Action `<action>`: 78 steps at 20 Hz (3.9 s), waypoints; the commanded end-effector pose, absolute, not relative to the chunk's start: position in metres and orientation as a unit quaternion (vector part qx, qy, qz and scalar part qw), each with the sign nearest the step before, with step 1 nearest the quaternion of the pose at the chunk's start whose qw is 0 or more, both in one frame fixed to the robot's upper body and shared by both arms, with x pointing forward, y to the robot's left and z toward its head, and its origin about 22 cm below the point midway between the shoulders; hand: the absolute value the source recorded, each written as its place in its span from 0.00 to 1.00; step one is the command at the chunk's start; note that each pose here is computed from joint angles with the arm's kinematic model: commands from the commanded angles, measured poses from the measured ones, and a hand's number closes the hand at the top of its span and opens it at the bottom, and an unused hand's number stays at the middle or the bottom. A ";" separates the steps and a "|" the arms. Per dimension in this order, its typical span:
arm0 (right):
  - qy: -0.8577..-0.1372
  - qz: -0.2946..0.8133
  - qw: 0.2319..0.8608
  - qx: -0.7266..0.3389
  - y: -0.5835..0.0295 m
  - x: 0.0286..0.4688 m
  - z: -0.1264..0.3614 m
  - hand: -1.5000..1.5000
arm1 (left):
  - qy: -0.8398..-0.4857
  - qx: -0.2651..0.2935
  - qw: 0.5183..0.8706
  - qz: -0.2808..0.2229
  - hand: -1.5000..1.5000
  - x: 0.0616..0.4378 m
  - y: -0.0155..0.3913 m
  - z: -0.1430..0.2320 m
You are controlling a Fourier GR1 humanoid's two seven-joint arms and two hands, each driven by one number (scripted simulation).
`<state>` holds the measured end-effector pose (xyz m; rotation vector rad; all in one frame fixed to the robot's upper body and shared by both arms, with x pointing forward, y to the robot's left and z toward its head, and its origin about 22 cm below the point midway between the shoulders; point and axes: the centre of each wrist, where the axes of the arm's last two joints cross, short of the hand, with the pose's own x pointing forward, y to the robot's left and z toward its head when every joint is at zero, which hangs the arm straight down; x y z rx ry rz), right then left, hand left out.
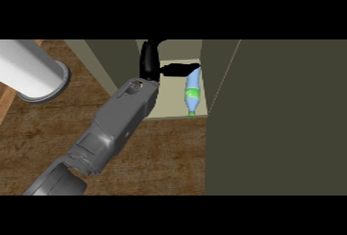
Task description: Pick up the bottled water, place it into the cabinet and close the cabinet
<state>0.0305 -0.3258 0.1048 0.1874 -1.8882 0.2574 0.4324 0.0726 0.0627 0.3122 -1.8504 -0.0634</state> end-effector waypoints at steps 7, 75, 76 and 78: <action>-0.819 0.114 0.558 0.077 -0.316 0.031 0.128 0.00 | -0.826 0.057 0.561 0.005 0.00 0.437 0.071 0.077; -0.735 0.333 0.518 0.284 -0.171 0.063 0.161 1.00 | -0.805 -0.114 0.577 0.085 0.00 0.156 0.214 0.037; -0.740 0.335 0.514 0.274 -0.164 0.072 0.160 1.00 | -0.804 -0.121 0.576 0.079 0.00 0.150 0.216 0.048; -0.740 0.338 0.510 0.279 -0.154 0.070 0.161 1.00 | -0.810 -0.110 0.569 0.088 0.00 0.164 0.230 0.047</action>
